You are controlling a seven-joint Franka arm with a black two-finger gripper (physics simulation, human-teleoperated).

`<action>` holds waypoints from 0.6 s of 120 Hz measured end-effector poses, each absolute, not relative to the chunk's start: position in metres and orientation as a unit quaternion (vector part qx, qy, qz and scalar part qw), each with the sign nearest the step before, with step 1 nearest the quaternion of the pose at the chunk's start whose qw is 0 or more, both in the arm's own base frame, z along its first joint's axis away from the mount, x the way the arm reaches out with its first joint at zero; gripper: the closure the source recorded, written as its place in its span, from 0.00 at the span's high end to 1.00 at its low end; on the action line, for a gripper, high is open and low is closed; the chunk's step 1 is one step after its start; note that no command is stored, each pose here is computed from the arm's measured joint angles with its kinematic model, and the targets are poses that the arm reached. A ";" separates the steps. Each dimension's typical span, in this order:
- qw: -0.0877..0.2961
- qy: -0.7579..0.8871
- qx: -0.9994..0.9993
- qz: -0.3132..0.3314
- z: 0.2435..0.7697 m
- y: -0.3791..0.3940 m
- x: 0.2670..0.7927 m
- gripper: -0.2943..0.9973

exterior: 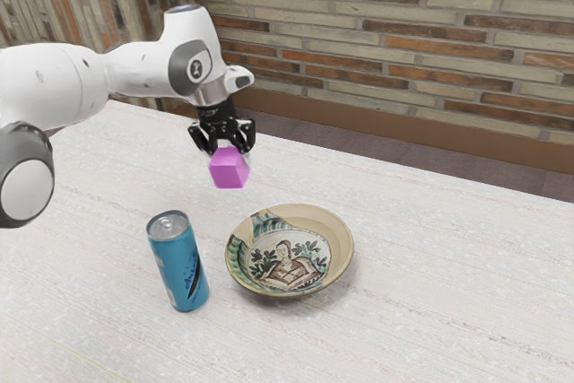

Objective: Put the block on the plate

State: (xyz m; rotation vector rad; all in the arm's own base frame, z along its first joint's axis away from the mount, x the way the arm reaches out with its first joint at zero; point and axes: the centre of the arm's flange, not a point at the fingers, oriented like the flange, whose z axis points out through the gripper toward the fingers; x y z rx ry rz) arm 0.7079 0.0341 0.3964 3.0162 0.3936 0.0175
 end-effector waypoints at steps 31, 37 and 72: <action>0.066 0.074 0.994 -0.038 0.370 -0.076 0.672 0.50; 0.069 0.069 0.994 -0.049 0.357 -0.090 0.666 0.50; 0.082 0.068 0.992 -0.067 0.322 -0.130 0.647 0.61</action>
